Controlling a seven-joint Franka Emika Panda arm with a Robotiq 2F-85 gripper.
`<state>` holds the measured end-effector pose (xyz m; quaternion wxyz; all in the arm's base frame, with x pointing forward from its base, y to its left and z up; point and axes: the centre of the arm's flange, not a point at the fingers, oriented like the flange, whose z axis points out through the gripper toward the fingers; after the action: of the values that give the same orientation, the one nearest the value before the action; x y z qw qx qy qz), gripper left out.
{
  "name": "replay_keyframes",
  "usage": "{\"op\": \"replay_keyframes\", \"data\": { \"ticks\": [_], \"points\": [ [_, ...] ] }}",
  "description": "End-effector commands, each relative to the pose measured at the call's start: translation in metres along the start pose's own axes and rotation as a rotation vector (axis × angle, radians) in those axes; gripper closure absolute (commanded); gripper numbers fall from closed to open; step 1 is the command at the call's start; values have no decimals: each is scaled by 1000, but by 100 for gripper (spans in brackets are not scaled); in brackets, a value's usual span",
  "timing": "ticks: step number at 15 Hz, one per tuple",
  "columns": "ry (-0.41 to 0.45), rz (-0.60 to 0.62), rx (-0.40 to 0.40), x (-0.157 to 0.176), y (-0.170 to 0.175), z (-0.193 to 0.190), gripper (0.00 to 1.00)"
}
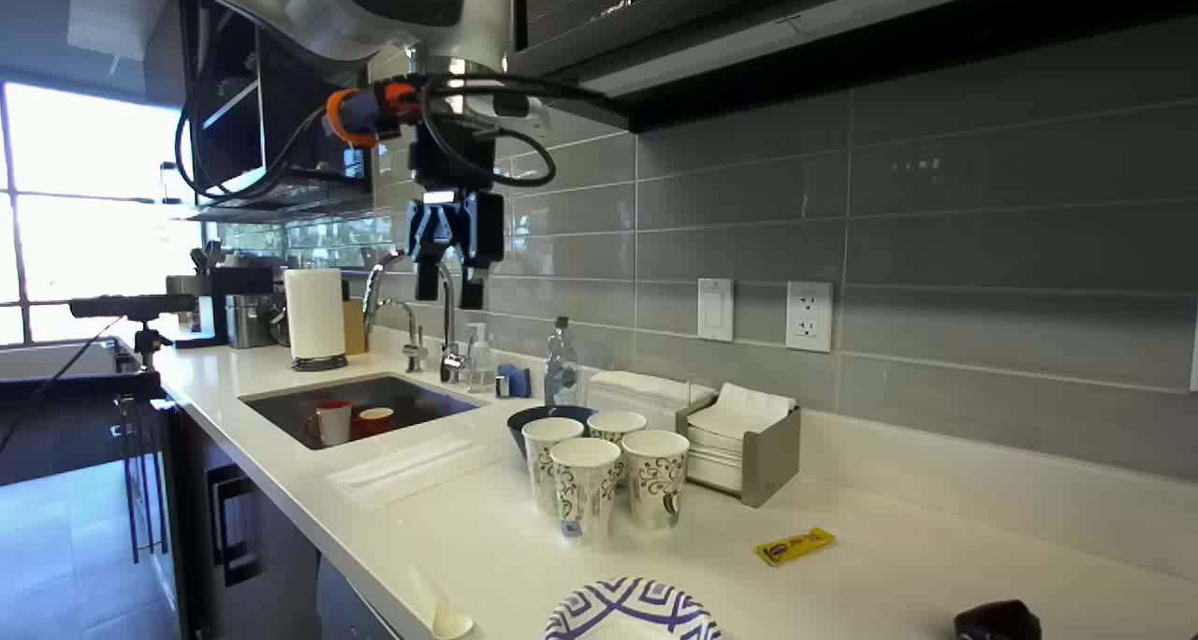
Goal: Stack the cups together
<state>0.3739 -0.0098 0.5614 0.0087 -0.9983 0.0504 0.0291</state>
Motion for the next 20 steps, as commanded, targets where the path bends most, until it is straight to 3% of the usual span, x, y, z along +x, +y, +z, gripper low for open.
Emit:
{"op": "replay_keyframes", "data": {
  "ticks": [1, 12, 20],
  "points": [
    [0, 0, 0, 0, 0, 0, 0],
    [11, 18, -8, 4, 2, 8, 0],
    [276, 25, -6, 50, 18, 66, 0]
  ]
}}
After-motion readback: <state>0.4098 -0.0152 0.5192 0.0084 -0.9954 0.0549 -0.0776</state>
